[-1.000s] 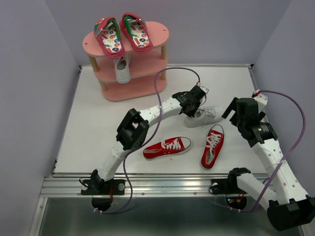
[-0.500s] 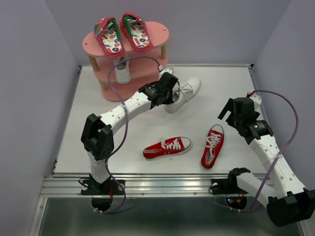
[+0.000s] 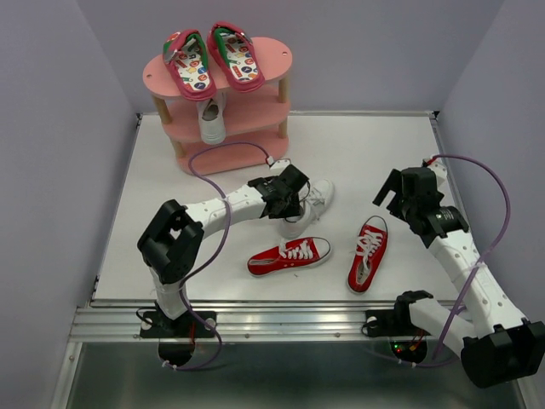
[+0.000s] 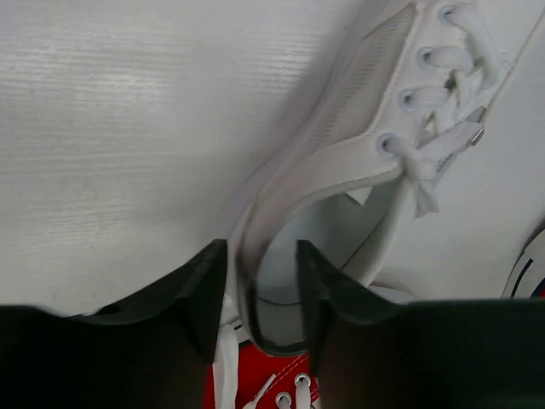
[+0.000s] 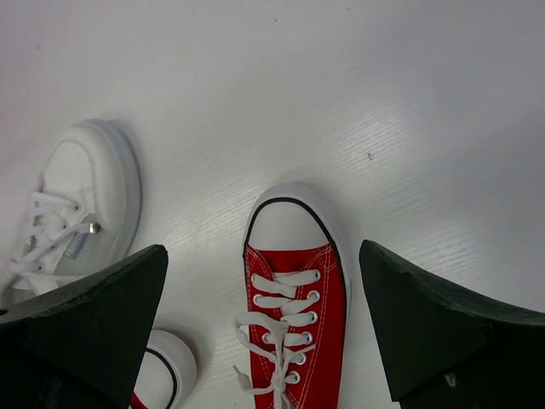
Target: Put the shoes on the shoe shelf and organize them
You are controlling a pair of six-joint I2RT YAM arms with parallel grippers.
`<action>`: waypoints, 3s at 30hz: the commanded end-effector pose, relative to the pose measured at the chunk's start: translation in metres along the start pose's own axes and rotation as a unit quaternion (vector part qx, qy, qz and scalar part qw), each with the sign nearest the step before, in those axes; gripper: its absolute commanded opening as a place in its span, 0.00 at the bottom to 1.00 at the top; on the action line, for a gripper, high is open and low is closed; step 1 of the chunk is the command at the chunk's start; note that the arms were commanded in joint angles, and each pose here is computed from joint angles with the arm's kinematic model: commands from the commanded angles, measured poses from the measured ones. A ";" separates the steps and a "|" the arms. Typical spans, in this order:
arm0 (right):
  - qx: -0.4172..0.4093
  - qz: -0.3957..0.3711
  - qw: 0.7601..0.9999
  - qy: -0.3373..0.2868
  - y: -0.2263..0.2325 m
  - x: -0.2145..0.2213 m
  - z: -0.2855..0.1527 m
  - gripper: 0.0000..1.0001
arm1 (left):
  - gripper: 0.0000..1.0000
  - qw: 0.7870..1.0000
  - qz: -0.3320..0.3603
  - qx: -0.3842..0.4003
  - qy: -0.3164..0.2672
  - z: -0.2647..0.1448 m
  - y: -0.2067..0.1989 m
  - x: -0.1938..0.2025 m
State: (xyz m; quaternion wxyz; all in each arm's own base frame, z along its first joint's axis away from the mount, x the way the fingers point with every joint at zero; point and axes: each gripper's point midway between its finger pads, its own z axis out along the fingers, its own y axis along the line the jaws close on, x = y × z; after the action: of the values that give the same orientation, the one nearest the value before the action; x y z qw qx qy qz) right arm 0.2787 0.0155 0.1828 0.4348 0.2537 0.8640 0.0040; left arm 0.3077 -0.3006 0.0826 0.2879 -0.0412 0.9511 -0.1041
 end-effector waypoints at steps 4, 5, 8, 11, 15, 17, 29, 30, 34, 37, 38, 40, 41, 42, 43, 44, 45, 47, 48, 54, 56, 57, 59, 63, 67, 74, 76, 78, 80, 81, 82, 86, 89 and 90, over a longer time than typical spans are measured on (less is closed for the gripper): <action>-0.018 0.009 1.000 -0.009 0.010 -0.005 0.006 1.00 | 0.80 0.997 -0.012 0.054 -0.059 -0.023 -0.033 -0.028; -0.018 0.009 1.000 -0.010 0.010 -0.005 0.006 1.00 | 0.81 0.996 0.005 0.050 -0.067 -0.024 -0.033 -0.032; -0.019 0.007 1.000 -0.007 0.011 -0.004 0.008 1.00 | 0.82 0.994 0.043 0.044 -0.087 -0.035 -0.034 -0.041; -0.021 0.005 1.000 -0.007 0.012 -0.004 0.009 1.00 | 0.82 0.987 0.124 0.031 -0.096 -0.037 -0.028 -0.047; -0.021 0.005 1.000 -0.003 0.013 -0.001 0.012 1.00 | 0.81 0.981 0.182 0.015 -0.072 -0.026 -0.020 -0.041; -0.020 0.004 1.000 -0.001 0.013 0.000 0.013 1.00 | 0.76 0.976 0.211 0.018 -0.053 -0.016 -0.016 -0.033; -0.016 -0.002 1.000 0.001 0.011 0.002 0.016 1.00 | 0.34 0.969 0.245 0.033 0.003 0.018 -0.012 -0.002; -0.016 -0.001 1.000 0.001 0.011 0.002 0.016 1.00 | 0.23 0.969 0.244 0.033 -0.002 0.016 -0.015 -0.006; -0.017 -0.002 1.000 0.000 0.012 0.000 0.016 1.00 | 0.00 0.972 0.233 0.025 -0.034 -0.010 -0.020 -0.035; -0.018 -0.003 1.000 0.002 0.012 0.003 0.017 1.00 | 0.00 0.973 0.211 0.044 -0.080 -0.050 -0.033 -0.071; -0.022 -0.003 1.000 0.007 0.014 0.005 0.018 1.00 | 0.00 0.974 0.200 0.045 -0.094 -0.060 -0.032 -0.083; -0.031 -0.002 0.999 0.014 0.018 0.010 0.022 1.00 | 0.00 0.976 0.178 0.050 -0.117 -0.078 -0.033 -0.103; -0.045 -0.002 0.999 0.030 0.022 0.018 0.023 1.00 | 0.00 0.977 0.157 0.056 -0.132 -0.094 -0.034 -0.117; -0.057 -0.002 0.998 0.033 0.027 0.020 0.026 1.00 | 0.00 0.979 0.138 0.048 -0.140 -0.099 -0.026 -0.129; -0.066 0.001 0.997 0.040 0.031 0.024 0.028 1.00 | 0.00 0.979 0.123 0.052 -0.153 -0.111 -0.025 -0.141; -0.087 0.001 0.995 0.053 0.038 0.030 0.028 1.00 | 0.00 0.980 0.103 0.053 -0.159 -0.116 -0.023 -0.147; -0.095 0.003 0.994 0.059 0.041 0.035 0.031 1.00 | 0.00 0.980 0.090 0.050 -0.167 -0.120 -0.019 -0.154; -0.101 0.005 0.992 0.076 0.044 0.044 0.036 1.00 | 0.00 0.980 0.053 0.051 -0.186 -0.130 -0.009 -0.171; -0.100 0.005 0.992 0.080 0.044 0.047 0.038 1.00 | 0.00 0.979 0.039 0.046 -0.193 -0.133 -0.004 -0.177; -0.093 -0.004 0.993 0.077 0.044 0.044 0.043 1.00 | 0.00 0.972 -0.026 0.044 -0.228 -0.150 0.012 -0.202; -0.094 -0.006 0.993 0.076 0.046 0.041 0.043 1.00 | 0.00 0.972 -0.037 0.029 -0.231 -0.150 0.019 -0.207; -0.094 -0.006 0.993 0.074 0.047 0.040 0.043 1.00 | 0.00 0.972 -0.041 0.025 -0.230 -0.149 0.021 -0.207; -0.097 -0.006 0.993 0.072 0.048 0.037 0.042 1.00 | 0.00 0.971 -0.056 0.016 -0.231 -0.148 0.027 -0.209; -0.097 -0.007 0.992 0.075 0.049 0.037 0.042 1.00 | 0.00 0.961 -0.097 0.012 -0.257 -0.156 0.043 -0.219; -0.095 -0.009 0.992 0.081 0.049 0.038 0.041 1.00 | 0.00 0.957 -0.118 0.003 -0.265 -0.156 0.056 -0.228; -0.090 -0.015 0.993 0.074 0.048 0.030 0.036 1.00 | 0.00 0.948 -0.147 0.001 -0.280 -0.151 0.069 -0.245; -0.088 -0.016 0.993 0.074 0.047 0.030 0.035 1.00 | 0.00 0.947 -0.148 0.005 -0.284 -0.151 0.066 -0.252; -0.086 -0.017 0.993 0.076 0.046 0.031 0.035 1.00 | 0.00 0.947 -0.147 0.005 -0.286 -0.150 0.063 -0.256; -0.086 -0.014 0.993 0.074 0.046 0.030 0.034 1.00 | 0.00 0.945 -0.150 0.002 -0.292 -0.148 0.062 -0.264; -0.087 -0.014 0.993 0.074 0.046 0.030 0.034 1.00 | 0.00 0.943 -0.150 0.000 -0.296 -0.148 0.061 -0.267; -0.086 -0.014 0.993 0.075 0.045 0.031 0.033 1.00 | 0.00 0.942 -0.153 -0.004 -0.300 -0.146 0.061 -0.272; -0.084 -0.014 0.994 0.074 0.043 0.031 0.032 1.00 | 0.00 0.939 -0.155 -0.011 -0.308 -0.140 0.062 -0.285; -0.081 -0.014 0.994 0.073 0.041 0.031 0.031 1.00 | 0.00 0.935 -0.156 -0.018 -0.317 -0.141 0.062 -0.296; -0.081 -0.015 0.994 0.072 0.041 0.030 0.031 1.00 | 0.00 0.934 -0.156 -0.017 -0.322 -0.142 0.061 -0.300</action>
State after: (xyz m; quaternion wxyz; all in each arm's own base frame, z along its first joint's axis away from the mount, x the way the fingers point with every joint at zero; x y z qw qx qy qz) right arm 0.2988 0.0616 0.1272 0.3596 0.2051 0.9064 0.0843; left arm 0.4559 -0.1826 0.2776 0.4796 -0.1901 0.8528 -0.0813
